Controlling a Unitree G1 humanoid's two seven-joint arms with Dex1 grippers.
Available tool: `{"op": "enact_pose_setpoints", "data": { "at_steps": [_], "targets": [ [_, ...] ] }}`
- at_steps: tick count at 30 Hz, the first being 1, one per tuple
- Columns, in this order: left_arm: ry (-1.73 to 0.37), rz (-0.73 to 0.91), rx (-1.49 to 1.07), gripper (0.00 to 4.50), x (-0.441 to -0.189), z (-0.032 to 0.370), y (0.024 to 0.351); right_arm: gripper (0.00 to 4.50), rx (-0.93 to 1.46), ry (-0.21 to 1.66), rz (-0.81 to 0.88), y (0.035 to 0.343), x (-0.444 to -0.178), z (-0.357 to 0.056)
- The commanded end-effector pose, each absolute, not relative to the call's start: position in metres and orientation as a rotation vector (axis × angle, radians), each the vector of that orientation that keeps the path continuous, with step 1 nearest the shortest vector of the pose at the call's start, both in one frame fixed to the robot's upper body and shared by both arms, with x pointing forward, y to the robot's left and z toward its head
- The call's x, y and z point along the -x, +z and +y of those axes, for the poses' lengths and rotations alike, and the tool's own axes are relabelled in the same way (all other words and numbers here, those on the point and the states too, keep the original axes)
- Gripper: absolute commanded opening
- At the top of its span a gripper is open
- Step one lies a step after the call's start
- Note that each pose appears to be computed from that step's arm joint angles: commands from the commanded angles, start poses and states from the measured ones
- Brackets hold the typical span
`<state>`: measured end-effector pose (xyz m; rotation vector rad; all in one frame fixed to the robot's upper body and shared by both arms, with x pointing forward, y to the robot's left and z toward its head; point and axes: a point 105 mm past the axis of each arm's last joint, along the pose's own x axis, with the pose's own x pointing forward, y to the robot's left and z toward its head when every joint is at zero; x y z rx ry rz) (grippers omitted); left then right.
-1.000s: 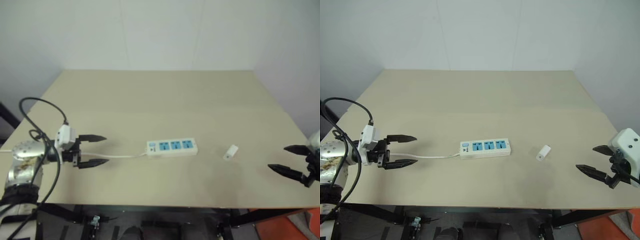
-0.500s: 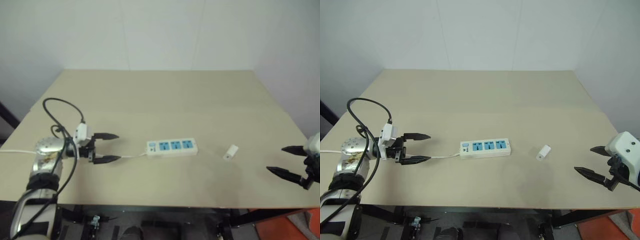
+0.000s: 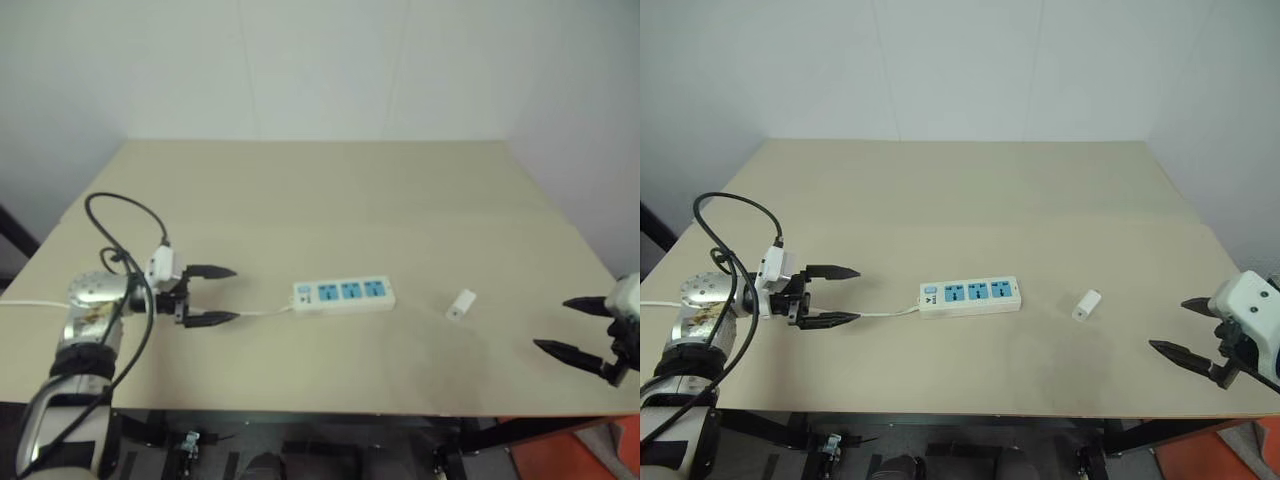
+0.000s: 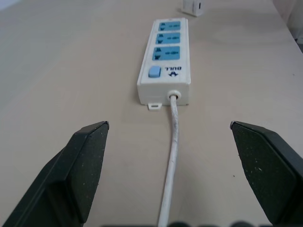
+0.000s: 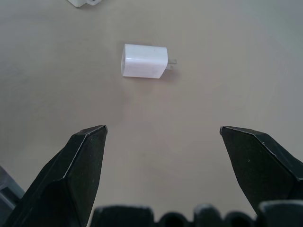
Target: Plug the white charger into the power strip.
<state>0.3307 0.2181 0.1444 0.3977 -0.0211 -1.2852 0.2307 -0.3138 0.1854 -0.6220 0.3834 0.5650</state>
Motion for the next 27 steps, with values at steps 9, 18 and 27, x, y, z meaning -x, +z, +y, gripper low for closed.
{"op": "enact_pose_setpoints", "data": {
  "at_steps": [9,18,27],
  "targets": [
    [-1.394,-0.132,-0.256,4.48,-0.363,0.145,0.141,4.5,0.655,0.632,0.242,0.199,-0.246,-0.278],
    [-1.408,-0.075,-0.305,4.48,-0.371,0.115,0.127,4.5,0.656,0.639,0.21,0.2,-0.239,-0.261],
    [-1.31,-0.017,-0.292,4.48,-0.383,0.1,0.117,4.5,0.645,0.608,0.223,0.197,-0.228,-0.262]
  ]
}}
